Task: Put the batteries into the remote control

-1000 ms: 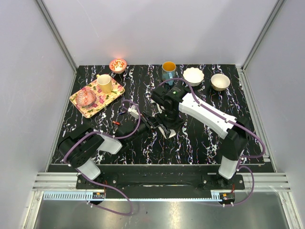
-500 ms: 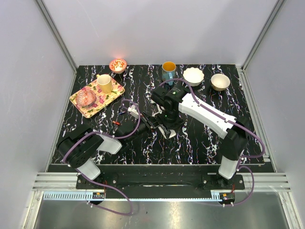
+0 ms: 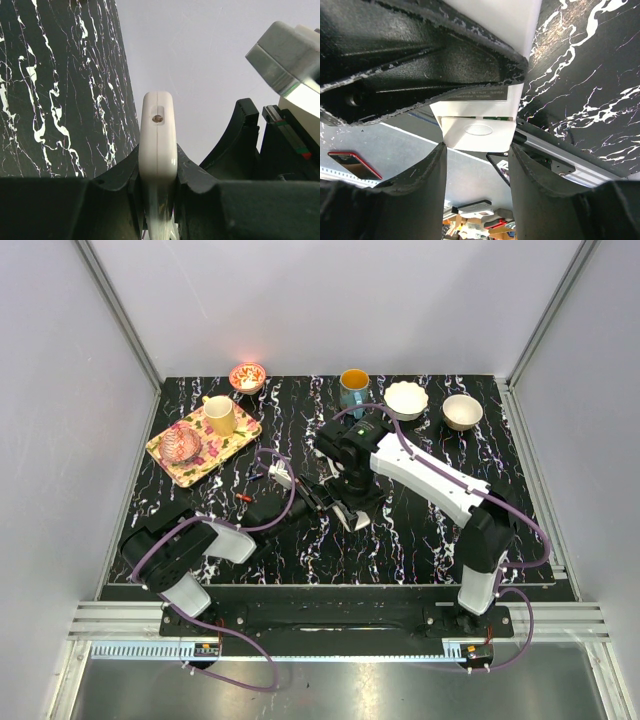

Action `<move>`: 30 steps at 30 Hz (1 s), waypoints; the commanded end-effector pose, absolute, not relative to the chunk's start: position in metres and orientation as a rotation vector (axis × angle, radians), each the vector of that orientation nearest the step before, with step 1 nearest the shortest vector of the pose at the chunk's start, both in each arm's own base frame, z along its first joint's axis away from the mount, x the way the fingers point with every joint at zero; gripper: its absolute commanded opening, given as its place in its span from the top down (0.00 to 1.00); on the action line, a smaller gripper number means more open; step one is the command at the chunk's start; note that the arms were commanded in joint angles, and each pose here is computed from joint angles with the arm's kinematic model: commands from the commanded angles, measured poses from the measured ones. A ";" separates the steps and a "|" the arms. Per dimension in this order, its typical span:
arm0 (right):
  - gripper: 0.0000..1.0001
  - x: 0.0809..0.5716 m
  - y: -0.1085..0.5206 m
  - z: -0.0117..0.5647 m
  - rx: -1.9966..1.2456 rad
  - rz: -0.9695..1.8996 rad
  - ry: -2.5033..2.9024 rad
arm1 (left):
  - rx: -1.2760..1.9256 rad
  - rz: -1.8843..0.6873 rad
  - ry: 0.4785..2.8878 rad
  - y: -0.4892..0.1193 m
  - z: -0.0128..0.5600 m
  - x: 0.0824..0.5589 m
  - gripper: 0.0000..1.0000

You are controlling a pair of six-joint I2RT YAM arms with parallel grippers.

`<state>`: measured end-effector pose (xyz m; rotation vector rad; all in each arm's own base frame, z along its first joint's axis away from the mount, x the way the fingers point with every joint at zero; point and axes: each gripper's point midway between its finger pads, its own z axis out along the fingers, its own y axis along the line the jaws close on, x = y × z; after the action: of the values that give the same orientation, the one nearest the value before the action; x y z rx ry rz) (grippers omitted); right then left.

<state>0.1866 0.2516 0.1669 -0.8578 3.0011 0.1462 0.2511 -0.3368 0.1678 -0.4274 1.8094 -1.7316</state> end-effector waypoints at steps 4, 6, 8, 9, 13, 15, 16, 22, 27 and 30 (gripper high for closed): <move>1.00 0.225 0.285 0.172 -0.784 0.263 2.843 | -0.198 -2.005 1.487 -0.350 0.263 0.218 1.00; 1.00 0.228 0.285 0.171 -0.776 0.261 2.839 | -0.194 -2.010 1.483 -0.351 0.264 0.216 1.00; 1.00 0.232 0.284 0.171 -0.755 0.264 2.833 | -0.196 -2.013 1.480 -0.350 0.265 0.217 1.00; 1.00 0.235 0.286 0.170 -0.742 0.275 2.825 | -0.191 -2.016 1.480 -0.351 0.265 0.215 1.00; 1.00 0.241 0.285 0.172 -0.720 0.285 2.809 | -0.184 -2.030 1.468 -0.351 0.267 0.214 1.00; 1.00 0.242 0.285 0.173 -0.717 0.294 2.809 | -0.179 -2.032 1.470 -0.351 0.267 0.213 1.00; 0.99 0.242 0.285 0.174 -0.716 0.304 2.808 | -0.180 -2.031 1.469 -0.351 0.267 0.214 1.00; 0.91 0.237 0.282 0.179 -0.728 0.323 2.800 | -0.178 -2.024 1.478 -0.352 0.265 0.214 1.00; 0.92 0.230 0.278 0.182 -0.752 0.328 2.813 | -0.180 -2.027 1.479 -0.352 0.264 0.215 1.00; 0.98 0.223 0.274 0.186 -0.766 0.336 2.830 | -0.201 -2.021 1.476 -0.348 0.263 0.221 1.00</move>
<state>0.1915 0.2479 0.1650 -0.8161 3.0268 0.1562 0.2540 -0.3392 0.1723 -0.4278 1.7880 -1.7223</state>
